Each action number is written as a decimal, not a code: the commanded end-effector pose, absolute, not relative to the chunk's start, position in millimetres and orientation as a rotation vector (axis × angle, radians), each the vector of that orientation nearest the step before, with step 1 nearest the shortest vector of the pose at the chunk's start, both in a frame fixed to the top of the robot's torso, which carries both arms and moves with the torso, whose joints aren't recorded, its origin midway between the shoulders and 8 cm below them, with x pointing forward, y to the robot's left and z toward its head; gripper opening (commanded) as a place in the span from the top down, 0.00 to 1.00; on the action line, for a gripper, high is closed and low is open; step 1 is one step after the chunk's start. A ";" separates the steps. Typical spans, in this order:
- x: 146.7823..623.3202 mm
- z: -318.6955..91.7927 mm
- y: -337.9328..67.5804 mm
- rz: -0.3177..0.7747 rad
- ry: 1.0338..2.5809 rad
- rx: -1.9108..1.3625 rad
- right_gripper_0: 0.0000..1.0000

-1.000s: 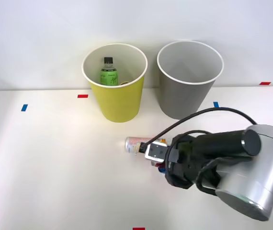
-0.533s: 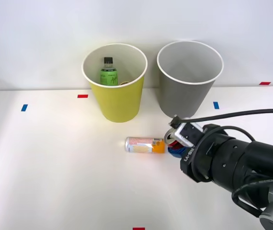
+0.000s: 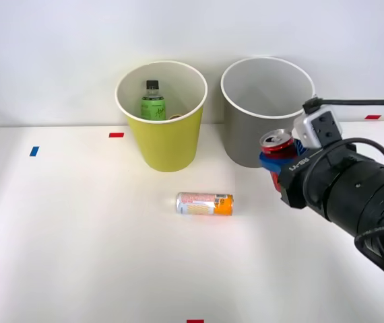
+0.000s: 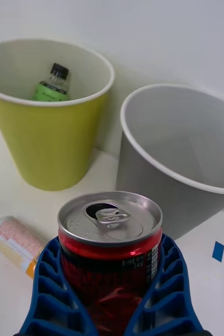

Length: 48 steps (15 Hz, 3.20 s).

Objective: Put cans in the gray bin, plastic bottles in the light green bin

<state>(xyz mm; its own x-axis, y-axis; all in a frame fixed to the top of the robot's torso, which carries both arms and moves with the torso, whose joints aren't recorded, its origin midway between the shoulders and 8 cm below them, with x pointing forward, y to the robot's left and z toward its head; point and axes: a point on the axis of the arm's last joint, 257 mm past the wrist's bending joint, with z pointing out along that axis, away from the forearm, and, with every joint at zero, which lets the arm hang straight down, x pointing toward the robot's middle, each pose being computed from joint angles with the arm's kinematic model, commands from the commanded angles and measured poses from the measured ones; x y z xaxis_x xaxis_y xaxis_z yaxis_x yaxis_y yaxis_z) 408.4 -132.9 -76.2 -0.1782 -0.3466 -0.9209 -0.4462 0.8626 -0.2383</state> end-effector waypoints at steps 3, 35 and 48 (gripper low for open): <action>433.5 -36.0 -143.2 0.131 1.721 -0.481 0.98; 625.3 18.2 -134.5 0.197 1.396 -0.320 0.77; 564.7 10.4 -144.5 0.245 1.284 -0.327 0.00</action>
